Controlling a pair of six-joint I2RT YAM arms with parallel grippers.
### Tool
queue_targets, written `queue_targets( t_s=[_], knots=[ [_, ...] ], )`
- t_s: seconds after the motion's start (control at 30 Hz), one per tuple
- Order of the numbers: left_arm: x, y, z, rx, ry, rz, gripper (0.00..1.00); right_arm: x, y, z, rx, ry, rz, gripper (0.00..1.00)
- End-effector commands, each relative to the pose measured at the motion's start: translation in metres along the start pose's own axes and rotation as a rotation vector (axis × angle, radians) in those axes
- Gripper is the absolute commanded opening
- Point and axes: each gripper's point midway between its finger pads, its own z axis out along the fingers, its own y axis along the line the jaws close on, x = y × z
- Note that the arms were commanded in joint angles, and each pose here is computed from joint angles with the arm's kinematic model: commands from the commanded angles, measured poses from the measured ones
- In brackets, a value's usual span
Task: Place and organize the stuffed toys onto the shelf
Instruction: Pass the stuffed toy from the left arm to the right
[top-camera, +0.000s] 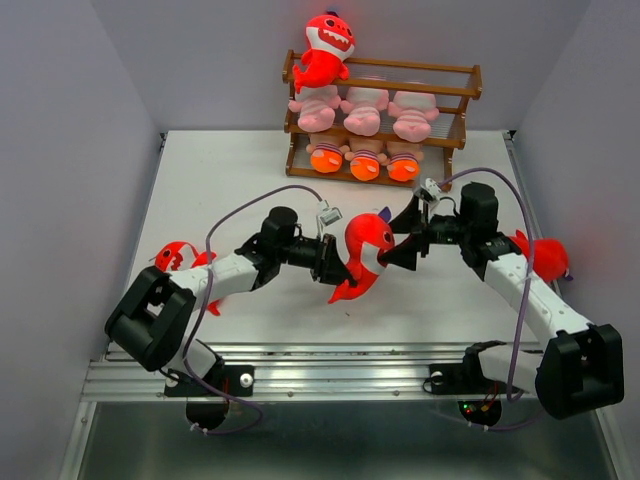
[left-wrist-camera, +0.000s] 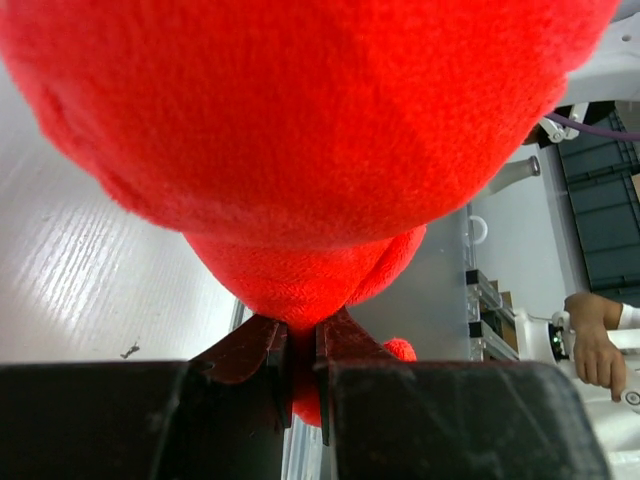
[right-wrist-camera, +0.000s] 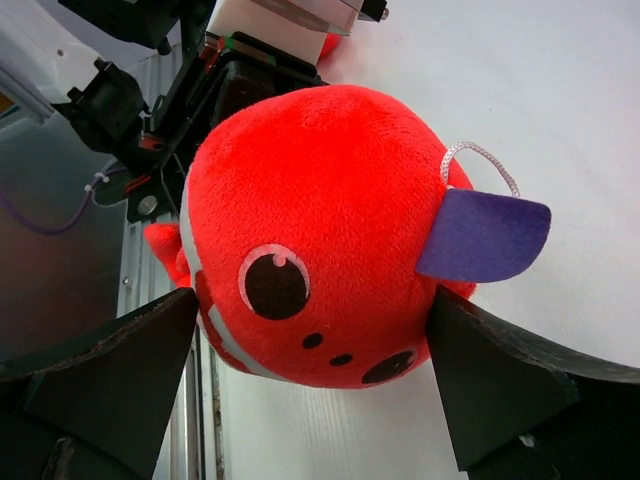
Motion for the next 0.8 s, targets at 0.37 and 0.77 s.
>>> queue_targets(
  t_s=[0.37, 0.77],
  knots=[
    [-0.049, -0.024, 0.003, 0.008, -0.126, 0.107, 0.56, -0.011, 0.004, 0.001, -0.012, -0.022, -0.026, 0.01],
    [-0.114, -0.03, -0.075, -0.478, -0.499, 0.349, 0.99, -0.011, -0.056, -0.009, 0.345, -0.021, 0.029, 0.01]
  ],
)
